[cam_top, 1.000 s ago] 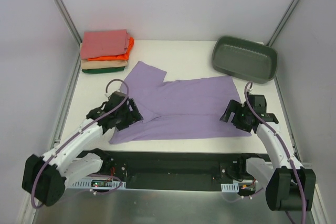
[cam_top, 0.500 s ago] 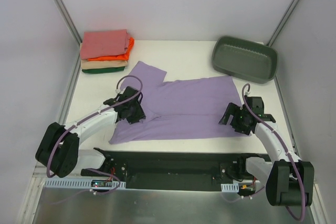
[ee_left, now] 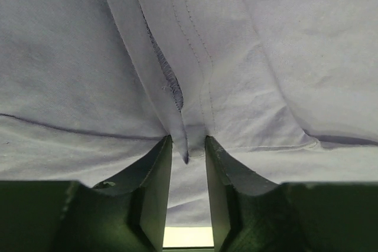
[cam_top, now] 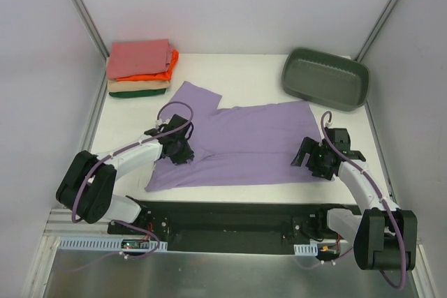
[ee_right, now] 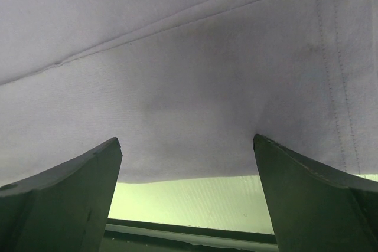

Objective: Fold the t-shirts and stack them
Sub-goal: Fold the flattened tshirt in 1/3 of the way

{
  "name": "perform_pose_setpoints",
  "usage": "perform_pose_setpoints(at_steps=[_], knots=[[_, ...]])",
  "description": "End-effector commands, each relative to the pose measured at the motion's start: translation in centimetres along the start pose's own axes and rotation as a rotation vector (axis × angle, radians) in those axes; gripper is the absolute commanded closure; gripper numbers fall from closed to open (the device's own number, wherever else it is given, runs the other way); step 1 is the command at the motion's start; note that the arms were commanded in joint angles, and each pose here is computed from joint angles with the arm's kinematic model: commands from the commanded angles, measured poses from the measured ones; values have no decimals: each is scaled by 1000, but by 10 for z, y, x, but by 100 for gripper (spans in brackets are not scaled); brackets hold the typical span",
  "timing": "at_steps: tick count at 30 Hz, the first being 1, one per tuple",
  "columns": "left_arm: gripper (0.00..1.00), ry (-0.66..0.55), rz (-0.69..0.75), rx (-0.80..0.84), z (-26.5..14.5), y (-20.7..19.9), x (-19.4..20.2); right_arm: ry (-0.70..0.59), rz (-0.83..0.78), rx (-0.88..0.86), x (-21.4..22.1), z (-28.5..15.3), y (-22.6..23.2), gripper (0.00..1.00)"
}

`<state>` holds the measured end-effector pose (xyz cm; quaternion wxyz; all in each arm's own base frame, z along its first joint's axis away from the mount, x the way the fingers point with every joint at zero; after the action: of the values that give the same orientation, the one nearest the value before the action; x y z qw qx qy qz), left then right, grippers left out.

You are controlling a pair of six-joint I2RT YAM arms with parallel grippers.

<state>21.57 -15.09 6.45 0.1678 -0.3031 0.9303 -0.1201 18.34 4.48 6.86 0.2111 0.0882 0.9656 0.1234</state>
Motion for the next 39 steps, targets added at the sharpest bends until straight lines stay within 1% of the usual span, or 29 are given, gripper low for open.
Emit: perform_pose_setpoints(at_steps=[1, 3, 6, 7, 9, 10, 11, 18, 22, 24, 26, 35, 39], knots=[[75, -11, -20, 15, -1, -12, -4, -4, 2, 9, -1, 1, -1, 4], [79, -9, -20, 11, 0, -12, -4, -3, 1, 6, -1, 1, 0, 4], [80, -15, -30, 15, -1, -14, -6, 1, 2, 6, 0, 2, 0, 4], [81, -18, -31, 12, -1, -14, -6, 3, 2, 5, 0, 2, 0, 4], [89, -21, -32, 16, -1, -16, -7, 5, 2, 4, 0, 2, 0, 4], [96, -20, -29, 14, -1, -16, -7, 6, 4, 5, 0, 2, 0, 4], [100, -22, -27, 14, -1, -16, -7, 7, 4, 5, 1, 2, 0, 4], [100, -67, 2, 38, -7, -24, -17, 10, 2, 7, 1, 3, 0, 4], [100, -94, 57, 81, -11, -38, -26, 9, 3, 10, 1, 2, -1, 4], [100, -85, 101, 95, -11, -47, -28, 9, 2, 10, 1, 2, -1, 4], [100, -67, 127, 101, -7, -55, -29, 16, 2, 11, 1, 3, -1, 4], [100, -63, 220, 98, 10, -88, -45, 32, 4, 19, 1, 4, -2, 4], [100, -69, 291, 41, 19, -93, -53, 36, 6, 23, 1, 5, -3, 4]])
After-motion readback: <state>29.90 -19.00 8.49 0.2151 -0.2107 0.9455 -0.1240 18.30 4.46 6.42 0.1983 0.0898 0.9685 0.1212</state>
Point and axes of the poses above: each gripper's point midway between its finger pads, its own z axis out along the fingers, its own y axis along the line the jaws close on, x = y × z, the point moved 4 cm from there along -z, back along the fingers, and after that the axes turned 9 degrees about -z, right-handed, at the moved point
